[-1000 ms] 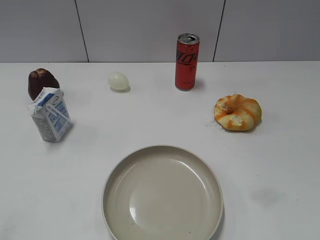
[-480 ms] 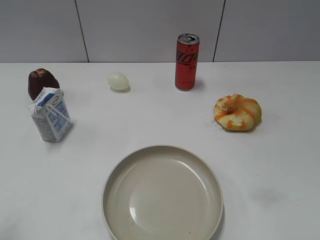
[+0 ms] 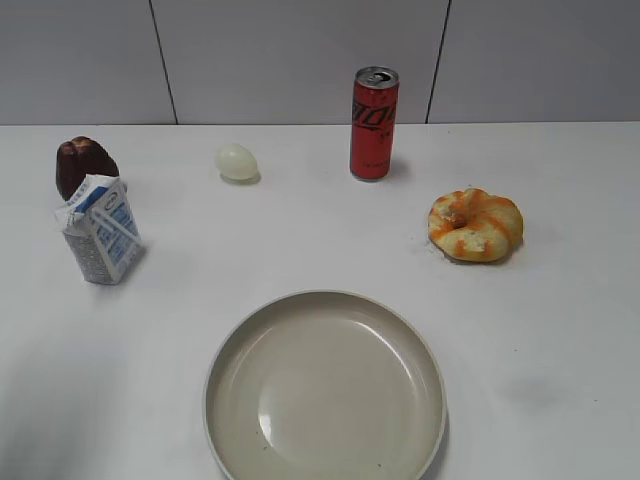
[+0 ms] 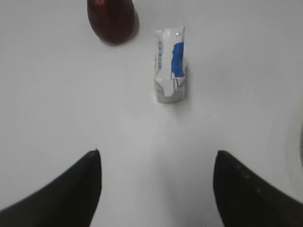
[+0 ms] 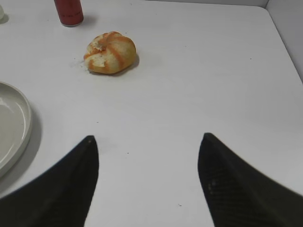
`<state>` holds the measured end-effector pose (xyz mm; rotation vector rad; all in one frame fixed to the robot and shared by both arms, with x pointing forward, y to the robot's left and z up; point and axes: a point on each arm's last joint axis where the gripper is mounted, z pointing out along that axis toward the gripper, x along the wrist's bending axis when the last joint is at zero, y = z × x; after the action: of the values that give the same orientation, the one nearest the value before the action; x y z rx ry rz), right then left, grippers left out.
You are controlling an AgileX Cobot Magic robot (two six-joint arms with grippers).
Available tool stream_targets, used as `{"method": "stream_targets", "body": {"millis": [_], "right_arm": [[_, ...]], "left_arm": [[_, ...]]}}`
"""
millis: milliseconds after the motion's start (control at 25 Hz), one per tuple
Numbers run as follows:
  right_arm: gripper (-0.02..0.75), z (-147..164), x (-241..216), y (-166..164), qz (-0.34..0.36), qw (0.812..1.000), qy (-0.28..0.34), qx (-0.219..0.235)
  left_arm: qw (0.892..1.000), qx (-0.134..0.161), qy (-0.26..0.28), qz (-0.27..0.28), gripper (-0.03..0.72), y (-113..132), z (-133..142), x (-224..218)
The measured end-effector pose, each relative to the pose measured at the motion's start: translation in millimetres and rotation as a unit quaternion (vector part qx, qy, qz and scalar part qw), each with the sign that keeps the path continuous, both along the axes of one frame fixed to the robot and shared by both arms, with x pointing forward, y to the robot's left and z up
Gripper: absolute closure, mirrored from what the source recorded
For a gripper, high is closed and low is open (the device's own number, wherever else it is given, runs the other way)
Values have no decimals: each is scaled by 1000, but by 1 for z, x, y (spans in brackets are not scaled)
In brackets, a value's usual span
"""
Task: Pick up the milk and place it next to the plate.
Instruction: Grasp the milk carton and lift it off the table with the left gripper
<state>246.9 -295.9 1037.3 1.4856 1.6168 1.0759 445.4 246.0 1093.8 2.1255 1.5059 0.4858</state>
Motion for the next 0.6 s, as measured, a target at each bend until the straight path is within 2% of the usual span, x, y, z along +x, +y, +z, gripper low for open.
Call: {"method": "stream_targets", "body": {"millis": [240, 600], "right_arm": [[238, 0, 0, 0, 0, 1000, 0, 0], [238, 0, 0, 0, 0, 1000, 0, 0]], "left_arm": [[999, -29, 43, 4, 141, -19, -8, 55], [994, -4, 106, 1, 141, -32, -52, 109]]}}
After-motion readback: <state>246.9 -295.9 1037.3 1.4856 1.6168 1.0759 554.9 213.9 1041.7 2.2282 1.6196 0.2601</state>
